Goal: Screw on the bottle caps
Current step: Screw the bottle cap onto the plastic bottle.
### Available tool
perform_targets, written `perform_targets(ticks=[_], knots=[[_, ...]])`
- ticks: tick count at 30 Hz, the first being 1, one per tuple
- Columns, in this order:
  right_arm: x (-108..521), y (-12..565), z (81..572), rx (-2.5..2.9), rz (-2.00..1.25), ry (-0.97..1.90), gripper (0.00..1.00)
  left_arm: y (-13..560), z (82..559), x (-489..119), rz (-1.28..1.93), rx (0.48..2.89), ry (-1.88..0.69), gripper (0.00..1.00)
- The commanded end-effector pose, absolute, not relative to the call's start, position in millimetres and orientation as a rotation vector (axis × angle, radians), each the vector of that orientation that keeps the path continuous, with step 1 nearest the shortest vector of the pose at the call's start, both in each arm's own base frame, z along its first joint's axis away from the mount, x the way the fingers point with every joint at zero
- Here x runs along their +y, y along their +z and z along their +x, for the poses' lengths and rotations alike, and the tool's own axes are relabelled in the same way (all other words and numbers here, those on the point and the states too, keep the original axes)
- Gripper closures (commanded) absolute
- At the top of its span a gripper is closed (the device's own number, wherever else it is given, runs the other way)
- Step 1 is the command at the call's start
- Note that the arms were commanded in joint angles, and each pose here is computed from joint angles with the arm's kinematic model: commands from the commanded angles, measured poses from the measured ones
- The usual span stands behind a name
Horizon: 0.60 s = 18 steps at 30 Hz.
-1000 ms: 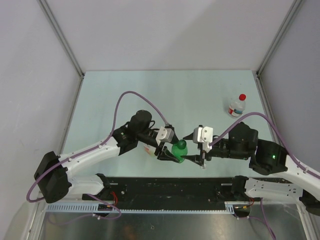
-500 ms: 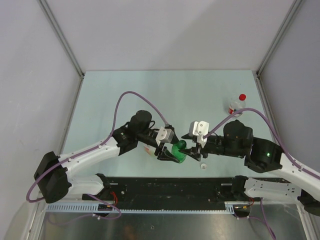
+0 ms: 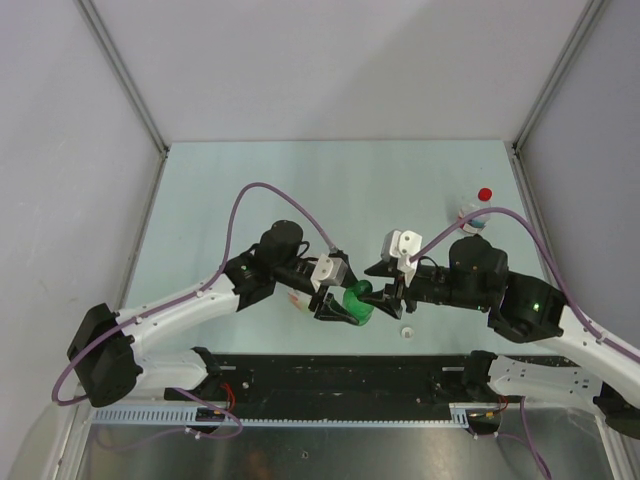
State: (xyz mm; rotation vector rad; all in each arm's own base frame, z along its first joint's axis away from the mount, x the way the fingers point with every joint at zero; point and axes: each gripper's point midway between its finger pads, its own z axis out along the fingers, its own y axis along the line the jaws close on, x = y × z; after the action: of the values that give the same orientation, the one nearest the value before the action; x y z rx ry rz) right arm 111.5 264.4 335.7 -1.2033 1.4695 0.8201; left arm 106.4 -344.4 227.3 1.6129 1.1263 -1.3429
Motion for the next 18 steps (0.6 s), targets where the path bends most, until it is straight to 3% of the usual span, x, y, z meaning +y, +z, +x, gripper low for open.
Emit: perform_targets(ticks=[1, 18], knots=[[267.4, 355.3, 113.3, 1.431, -1.135, 0.868, 0.45, 242.2, 106.3, -343.4, 1.614, 1.049, -1.322, 1.00], [269.5, 351.4, 113.2, 1.428, -1.165, 0.875, 0.49, 238.1, 104.5, -344.1, 1.622, 1.061, -1.345, 1.00]])
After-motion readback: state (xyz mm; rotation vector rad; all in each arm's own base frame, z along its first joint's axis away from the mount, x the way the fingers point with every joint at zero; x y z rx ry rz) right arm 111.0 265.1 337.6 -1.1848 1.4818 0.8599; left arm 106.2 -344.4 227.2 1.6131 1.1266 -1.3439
